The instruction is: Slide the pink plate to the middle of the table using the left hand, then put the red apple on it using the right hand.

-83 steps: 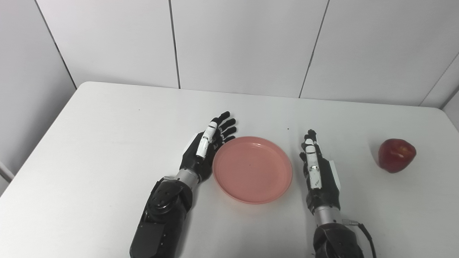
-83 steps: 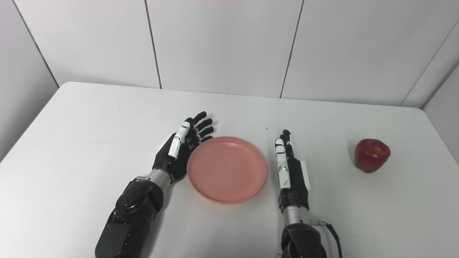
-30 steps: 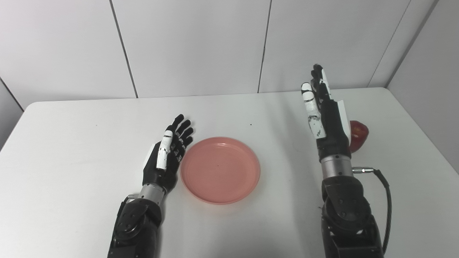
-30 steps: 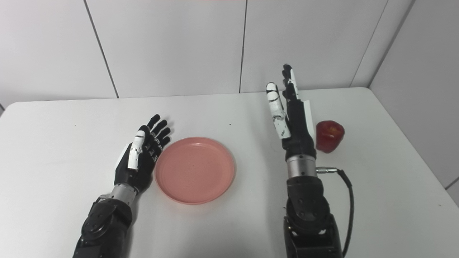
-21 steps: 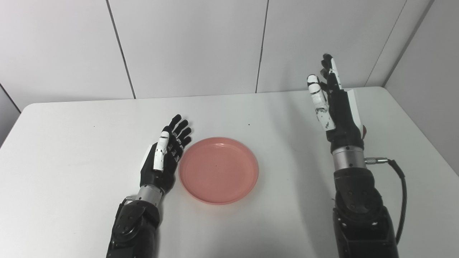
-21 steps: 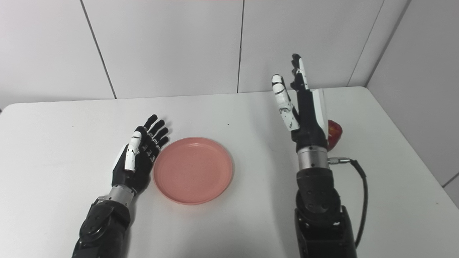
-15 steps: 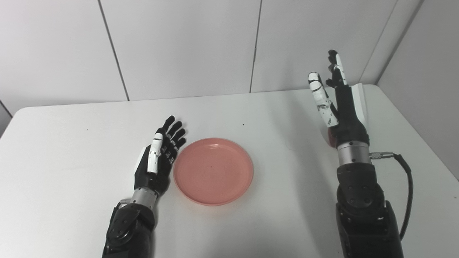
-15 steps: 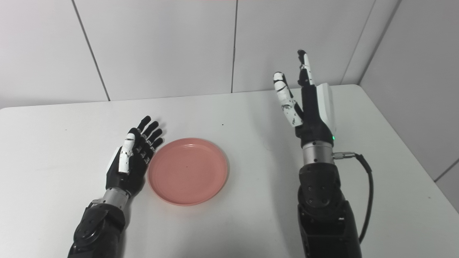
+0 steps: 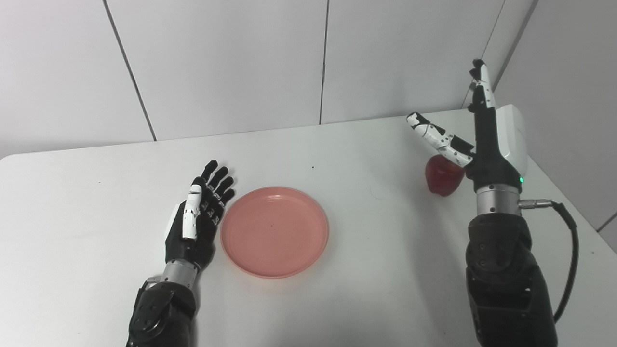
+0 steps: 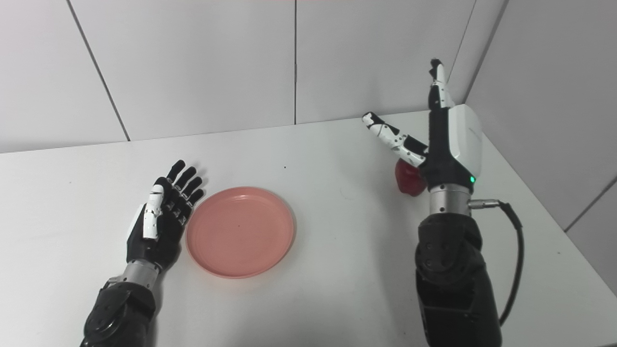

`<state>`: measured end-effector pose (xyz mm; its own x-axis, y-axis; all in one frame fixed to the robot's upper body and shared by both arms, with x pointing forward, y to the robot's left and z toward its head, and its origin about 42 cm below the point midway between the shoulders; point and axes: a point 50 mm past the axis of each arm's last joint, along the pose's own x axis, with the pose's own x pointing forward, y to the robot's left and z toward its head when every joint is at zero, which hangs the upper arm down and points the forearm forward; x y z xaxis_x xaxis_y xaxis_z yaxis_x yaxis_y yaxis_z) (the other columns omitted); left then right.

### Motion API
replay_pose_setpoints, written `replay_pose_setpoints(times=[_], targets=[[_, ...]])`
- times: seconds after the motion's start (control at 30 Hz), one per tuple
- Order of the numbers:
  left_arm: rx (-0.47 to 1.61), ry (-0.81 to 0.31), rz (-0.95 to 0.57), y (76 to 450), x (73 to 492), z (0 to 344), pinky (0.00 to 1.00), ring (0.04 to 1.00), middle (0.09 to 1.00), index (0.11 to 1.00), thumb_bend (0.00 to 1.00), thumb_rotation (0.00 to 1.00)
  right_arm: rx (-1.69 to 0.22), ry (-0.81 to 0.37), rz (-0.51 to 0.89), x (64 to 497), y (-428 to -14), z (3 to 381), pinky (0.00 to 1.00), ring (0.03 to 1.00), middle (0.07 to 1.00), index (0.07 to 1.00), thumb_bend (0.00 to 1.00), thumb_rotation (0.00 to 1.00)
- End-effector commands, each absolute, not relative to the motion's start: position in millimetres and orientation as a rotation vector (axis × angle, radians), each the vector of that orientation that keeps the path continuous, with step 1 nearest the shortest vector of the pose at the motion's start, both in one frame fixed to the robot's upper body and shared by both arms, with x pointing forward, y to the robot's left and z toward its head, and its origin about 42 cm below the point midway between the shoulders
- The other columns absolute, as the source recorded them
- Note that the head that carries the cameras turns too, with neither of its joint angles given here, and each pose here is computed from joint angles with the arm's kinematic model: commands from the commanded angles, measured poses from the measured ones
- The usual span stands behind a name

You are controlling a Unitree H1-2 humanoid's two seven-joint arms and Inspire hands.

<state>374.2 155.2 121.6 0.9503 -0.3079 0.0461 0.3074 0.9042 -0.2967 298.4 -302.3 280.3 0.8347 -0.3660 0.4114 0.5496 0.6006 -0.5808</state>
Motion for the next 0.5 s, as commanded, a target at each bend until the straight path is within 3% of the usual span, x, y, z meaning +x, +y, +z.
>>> replay_pose_setpoints(times=[0.0,0.17,0.23,0.47], targets=[[-0.309,0.131,-0.300,163,363,96,0.94,0.931,0.939,0.927,0.35,1.00,-0.786,-0.311,-0.581,298,-312,289,0.83,0.918,0.950,0.998,0.96,0.60],[-0.313,0.132,-0.296,164,363,96,0.95,0.937,0.943,0.926,0.34,1.00,-0.843,-0.284,-0.619,298,-324,282,0.76,0.901,0.955,1.000,1.00,0.59],[-0.312,0.130,-0.298,165,363,96,0.95,0.937,0.943,0.927,0.35,1.00,-0.848,-0.272,-0.619,298,-329,278,0.76,0.921,0.988,1.000,1.00,0.54],[-0.311,0.132,-0.290,167,363,95,0.94,0.932,0.937,0.921,0.35,1.00,-0.905,-0.192,-0.621,304,-342,263,0.82,0.954,1.000,1.000,1.00,0.54]])
